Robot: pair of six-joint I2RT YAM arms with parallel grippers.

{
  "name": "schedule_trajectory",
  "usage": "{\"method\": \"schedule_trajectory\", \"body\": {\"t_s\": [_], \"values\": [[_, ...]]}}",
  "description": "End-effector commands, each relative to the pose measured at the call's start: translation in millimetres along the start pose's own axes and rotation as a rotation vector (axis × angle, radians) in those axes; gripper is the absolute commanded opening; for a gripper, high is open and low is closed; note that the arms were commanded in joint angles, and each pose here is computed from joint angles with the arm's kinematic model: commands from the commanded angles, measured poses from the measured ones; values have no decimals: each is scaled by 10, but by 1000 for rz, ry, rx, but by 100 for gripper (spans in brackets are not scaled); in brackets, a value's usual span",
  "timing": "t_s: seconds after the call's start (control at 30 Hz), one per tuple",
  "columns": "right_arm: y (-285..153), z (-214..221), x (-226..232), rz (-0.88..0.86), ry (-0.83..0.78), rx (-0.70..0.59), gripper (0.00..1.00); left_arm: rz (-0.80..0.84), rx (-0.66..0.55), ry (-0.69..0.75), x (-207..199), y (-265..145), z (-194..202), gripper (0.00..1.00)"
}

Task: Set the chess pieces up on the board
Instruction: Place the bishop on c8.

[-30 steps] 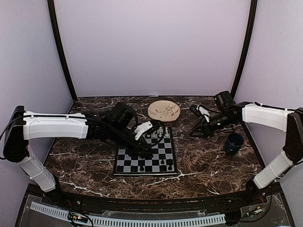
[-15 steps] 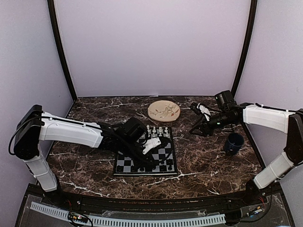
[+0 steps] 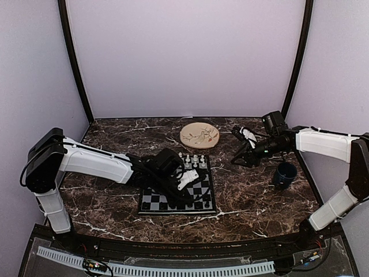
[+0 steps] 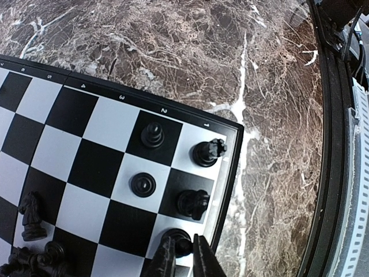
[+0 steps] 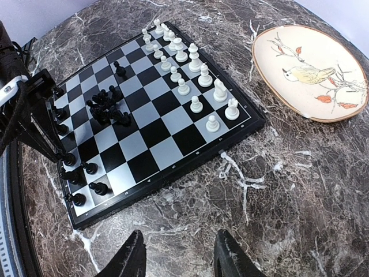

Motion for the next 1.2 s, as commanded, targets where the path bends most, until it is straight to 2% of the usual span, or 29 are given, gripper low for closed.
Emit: {"method": "schedule_trajectory", "body": {"t_s": [0.0, 0.27, 0.47, 0.87, 1.0, 1.17], "values": [[-24, -21, -13, 13, -27, -26, 41, -5, 2, 0, -29, 8, 33, 13], [-9, -14, -14, 3, -25, -26, 41, -36, 23, 4, -19, -3, 67, 13], [-2, -14, -16, -6, -19, -26, 41, -54, 32, 4, -36, -55, 92, 21], [14, -10, -20, -13, -17, -25, 41, -33, 0, 20, -59, -44, 17, 29], [20, -5, -22, -20, -13, -23, 41, -25, 8, 26, -62, -10, -36, 28], [12, -7, -16, -19, -17, -25, 41, -22, 18, 31, -65, -17, -23, 19]]}}
Point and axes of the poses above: each gripper's point midway between its finger pads, its own y axis out along the fingers, its own x axis along the line the jaws close on, z = x × y, the point moved 10 cm from there along -y, back along the fingers, and after that the axes turned 9 degrees about -y, right-handed, at the moved point
